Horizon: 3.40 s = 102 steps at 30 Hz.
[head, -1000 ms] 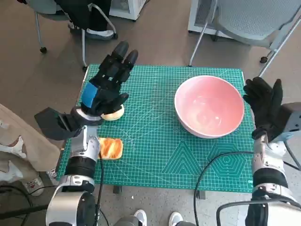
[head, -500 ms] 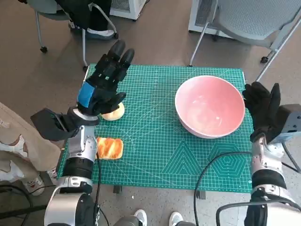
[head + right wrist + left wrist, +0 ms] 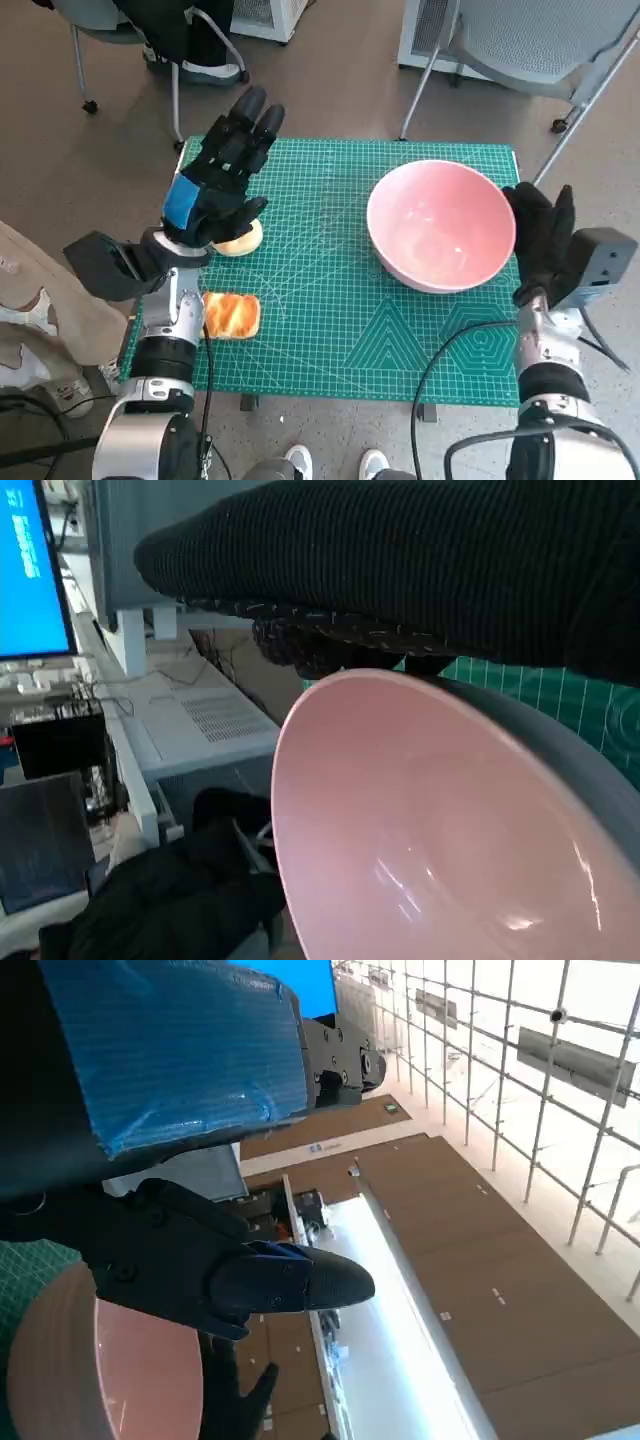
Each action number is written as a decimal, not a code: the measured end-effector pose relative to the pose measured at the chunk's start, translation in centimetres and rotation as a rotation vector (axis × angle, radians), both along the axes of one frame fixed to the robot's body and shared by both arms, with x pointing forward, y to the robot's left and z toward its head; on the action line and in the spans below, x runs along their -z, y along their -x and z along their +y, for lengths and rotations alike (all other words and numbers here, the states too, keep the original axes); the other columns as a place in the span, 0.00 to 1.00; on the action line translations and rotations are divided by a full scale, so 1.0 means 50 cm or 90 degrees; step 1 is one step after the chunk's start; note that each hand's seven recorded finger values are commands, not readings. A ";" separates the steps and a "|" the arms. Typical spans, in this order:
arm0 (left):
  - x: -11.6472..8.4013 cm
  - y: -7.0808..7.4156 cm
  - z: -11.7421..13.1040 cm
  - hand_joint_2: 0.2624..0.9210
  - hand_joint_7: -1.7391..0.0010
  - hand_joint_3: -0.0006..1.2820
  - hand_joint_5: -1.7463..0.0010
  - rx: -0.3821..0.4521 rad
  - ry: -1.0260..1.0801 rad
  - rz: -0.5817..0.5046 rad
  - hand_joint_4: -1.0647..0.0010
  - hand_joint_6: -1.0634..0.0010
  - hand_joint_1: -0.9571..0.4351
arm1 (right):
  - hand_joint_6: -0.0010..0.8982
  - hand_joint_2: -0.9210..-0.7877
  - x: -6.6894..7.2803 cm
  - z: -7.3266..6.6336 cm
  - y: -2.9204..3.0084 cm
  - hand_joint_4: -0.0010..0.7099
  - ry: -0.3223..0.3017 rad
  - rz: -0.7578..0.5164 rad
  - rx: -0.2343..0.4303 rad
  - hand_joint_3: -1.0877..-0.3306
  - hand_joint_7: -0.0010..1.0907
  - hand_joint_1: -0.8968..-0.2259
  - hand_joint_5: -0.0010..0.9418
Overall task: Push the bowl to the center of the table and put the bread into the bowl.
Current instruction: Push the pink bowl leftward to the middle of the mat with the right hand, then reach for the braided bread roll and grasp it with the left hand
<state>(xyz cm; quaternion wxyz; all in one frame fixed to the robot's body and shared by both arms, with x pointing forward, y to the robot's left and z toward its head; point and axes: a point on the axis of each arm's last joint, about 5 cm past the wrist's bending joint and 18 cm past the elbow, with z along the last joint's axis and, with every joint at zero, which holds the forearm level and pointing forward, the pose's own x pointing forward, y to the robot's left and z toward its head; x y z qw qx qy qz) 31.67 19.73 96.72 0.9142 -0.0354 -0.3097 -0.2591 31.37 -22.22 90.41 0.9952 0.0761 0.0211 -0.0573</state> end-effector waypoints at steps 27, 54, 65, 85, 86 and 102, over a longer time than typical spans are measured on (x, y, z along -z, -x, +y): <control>0.001 0.004 0.003 1.00 1.00 0.25 1.00 -0.005 -0.005 0.006 1.00 0.85 0.25 | 0.23 0.00 0.000 0.071 -0.014 0.29 -0.013 -0.027 -0.085 0.33 0.17 0.38 0.00; 0.003 0.012 0.004 1.00 0.99 0.26 1.00 -0.020 -0.001 0.007 1.00 0.85 0.27 | 0.20 0.00 -0.006 0.106 -0.021 0.27 0.006 -0.039 -0.136 0.33 0.15 0.36 0.00; 0.005 0.017 0.004 1.00 0.99 0.26 1.00 -0.023 0.000 0.006 1.00 0.85 0.27 | 0.22 0.00 -0.040 0.067 -0.027 0.30 0.080 -0.116 -0.096 0.27 0.16 0.32 0.01; 0.004 0.019 -0.004 1.00 0.99 0.26 1.00 -0.032 0.011 0.007 1.00 0.83 0.25 | 0.18 0.00 -0.149 0.105 -0.014 0.24 0.221 -0.505 -0.176 0.31 0.17 0.25 0.01; 0.005 0.019 -0.006 1.00 0.99 0.26 1.00 -0.031 0.011 0.007 1.00 0.83 0.25 | 0.18 0.00 -0.150 0.108 -0.012 0.24 0.220 -0.512 -0.186 0.32 0.17 0.25 0.00; 0.007 0.019 -0.010 1.00 0.99 0.25 1.00 -0.029 0.004 0.010 1.00 0.82 0.24 | 0.16 0.00 -0.160 0.109 -0.004 0.26 0.210 -0.543 -0.219 0.33 0.19 0.28 0.01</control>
